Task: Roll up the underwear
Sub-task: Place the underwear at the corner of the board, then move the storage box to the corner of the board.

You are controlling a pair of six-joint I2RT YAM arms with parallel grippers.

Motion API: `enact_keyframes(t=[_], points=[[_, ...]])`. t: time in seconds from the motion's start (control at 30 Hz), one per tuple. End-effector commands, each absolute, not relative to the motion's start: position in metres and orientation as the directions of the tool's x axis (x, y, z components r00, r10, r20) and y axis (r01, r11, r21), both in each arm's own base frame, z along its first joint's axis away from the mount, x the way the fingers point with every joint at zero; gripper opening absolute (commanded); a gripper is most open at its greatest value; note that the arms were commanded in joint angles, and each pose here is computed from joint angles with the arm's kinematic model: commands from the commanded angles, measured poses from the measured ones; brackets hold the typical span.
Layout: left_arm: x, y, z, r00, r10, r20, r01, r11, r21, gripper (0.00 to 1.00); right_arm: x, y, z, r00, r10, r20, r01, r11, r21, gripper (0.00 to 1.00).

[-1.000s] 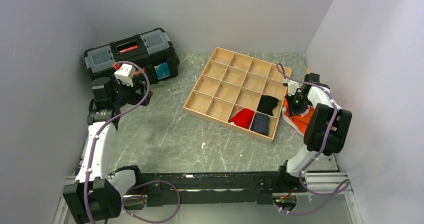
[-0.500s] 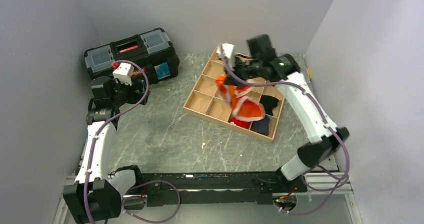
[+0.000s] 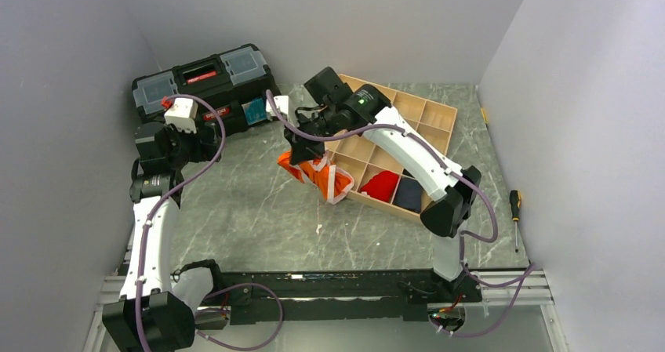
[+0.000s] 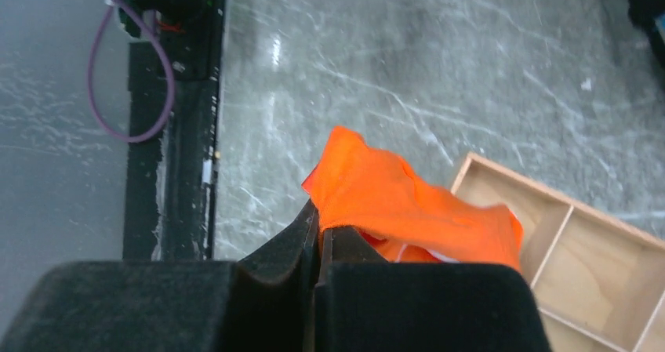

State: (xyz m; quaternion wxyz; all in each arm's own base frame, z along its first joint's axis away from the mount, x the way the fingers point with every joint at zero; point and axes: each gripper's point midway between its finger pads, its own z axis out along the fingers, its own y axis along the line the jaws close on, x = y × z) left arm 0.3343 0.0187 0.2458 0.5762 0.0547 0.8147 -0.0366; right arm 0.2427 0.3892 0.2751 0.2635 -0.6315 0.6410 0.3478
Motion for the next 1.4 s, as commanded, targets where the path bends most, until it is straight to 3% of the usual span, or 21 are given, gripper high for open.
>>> enact_keyframes(t=[0.0,0.27,0.33,0.4,0.5,0.6,0.87,0.97,1.1,1.37], points=[[0.339,0.023,0.268,-0.27,0.057,-0.961,0.116,0.993,0.027,0.99,0.205,0.402,0.345,0.006,-0.479,-0.878,-0.984,-0.16,0.08,0.0],[0.339,0.024,0.265,-0.285,0.056,-0.957,0.117,0.993,0.023,0.99,0.194,0.413,0.367,-0.02,-0.426,-0.904,-0.976,-0.187,0.109,0.0],[0.34,0.024,0.265,-0.276,0.05,-0.96,0.117,0.993,0.018,0.99,0.207,0.413,0.352,-0.029,-0.463,-0.886,-0.987,-0.126,0.098,0.18],[0.341,0.021,0.264,-0.282,0.047,-0.958,0.131,0.991,0.01,1.0,0.232,0.411,0.324,-0.05,-0.533,-0.845,-0.998,-0.011,0.067,0.49],[0.34,0.021,0.264,-0.285,0.057,-0.957,0.135,0.991,0.019,1.0,0.263,0.399,0.282,-0.111,-0.613,-0.783,-0.992,0.113,0.053,0.82],[0.341,0.019,0.263,-0.277,0.052,-0.959,0.149,0.989,0.011,0.99,0.296,0.376,0.259,-0.185,-0.627,-0.757,-0.972,0.231,0.046,0.99],[0.339,0.01,0.263,-0.277,0.058,-0.959,0.198,0.98,0.002,0.99,0.37,0.266,0.207,-0.385,-0.653,-0.652,-0.831,0.553,-0.063,0.96],[0.339,0.009,0.263,-0.274,0.053,-0.96,0.201,0.98,-0.003,0.99,0.38,0.229,0.174,-0.446,-0.676,-0.586,-0.782,0.613,-0.112,0.92],[0.339,0.004,0.261,-0.292,0.041,-0.955,0.228,0.973,-0.028,0.99,0.383,0.201,0.138,-0.547,-0.654,-0.523,-0.731,0.678,-0.083,0.79],[0.341,0.003,0.258,-0.296,0.037,-0.954,0.23,0.973,-0.034,0.99,0.381,0.188,0.094,-0.684,-0.537,-0.494,-0.64,0.766,0.053,0.83]])
